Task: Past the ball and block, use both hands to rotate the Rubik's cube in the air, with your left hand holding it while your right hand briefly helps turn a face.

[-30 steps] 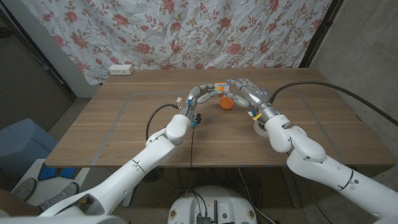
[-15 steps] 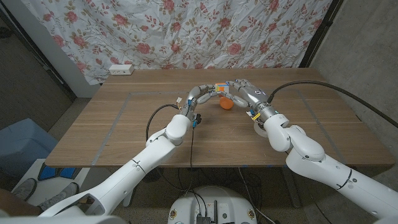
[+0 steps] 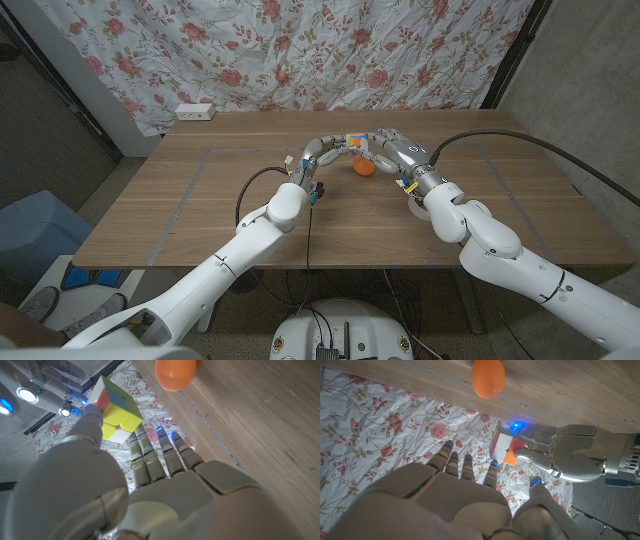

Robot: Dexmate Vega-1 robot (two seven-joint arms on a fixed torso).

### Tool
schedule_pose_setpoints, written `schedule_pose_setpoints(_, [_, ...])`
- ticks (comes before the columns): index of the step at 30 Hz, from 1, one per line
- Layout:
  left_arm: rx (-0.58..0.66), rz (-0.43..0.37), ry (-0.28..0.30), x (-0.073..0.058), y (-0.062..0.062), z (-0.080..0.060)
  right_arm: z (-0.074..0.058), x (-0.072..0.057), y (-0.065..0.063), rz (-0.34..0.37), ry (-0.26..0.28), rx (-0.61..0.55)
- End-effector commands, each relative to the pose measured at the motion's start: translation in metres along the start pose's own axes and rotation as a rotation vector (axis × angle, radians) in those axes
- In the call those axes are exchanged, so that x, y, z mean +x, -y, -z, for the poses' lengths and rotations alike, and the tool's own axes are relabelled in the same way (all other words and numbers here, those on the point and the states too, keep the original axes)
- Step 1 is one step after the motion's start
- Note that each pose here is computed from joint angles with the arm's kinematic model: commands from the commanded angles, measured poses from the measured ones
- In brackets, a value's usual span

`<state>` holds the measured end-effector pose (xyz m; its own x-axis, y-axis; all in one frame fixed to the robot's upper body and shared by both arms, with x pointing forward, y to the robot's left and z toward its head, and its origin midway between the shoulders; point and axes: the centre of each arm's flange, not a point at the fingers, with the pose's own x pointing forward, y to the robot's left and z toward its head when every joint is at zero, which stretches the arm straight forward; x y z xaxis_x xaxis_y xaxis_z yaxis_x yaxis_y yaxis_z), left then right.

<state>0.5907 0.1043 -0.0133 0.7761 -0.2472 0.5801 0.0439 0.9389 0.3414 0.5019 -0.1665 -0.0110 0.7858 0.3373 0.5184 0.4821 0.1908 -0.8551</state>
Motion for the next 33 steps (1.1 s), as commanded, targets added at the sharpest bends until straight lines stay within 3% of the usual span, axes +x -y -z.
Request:
schedule_pose_setpoints(1, [-0.002, 0.003, 0.002, 0.0028, 0.0015, -0.0002, 0.0005, 0.0006, -0.0019, -0.010, -0.004, -0.003])
schedule_pose_setpoints(33, [-0.021, -0.021, 0.004, -0.0044, 0.0018, 0.0014, -0.0039, -0.0038, 0.0017, -0.024, 0.013, -0.009])
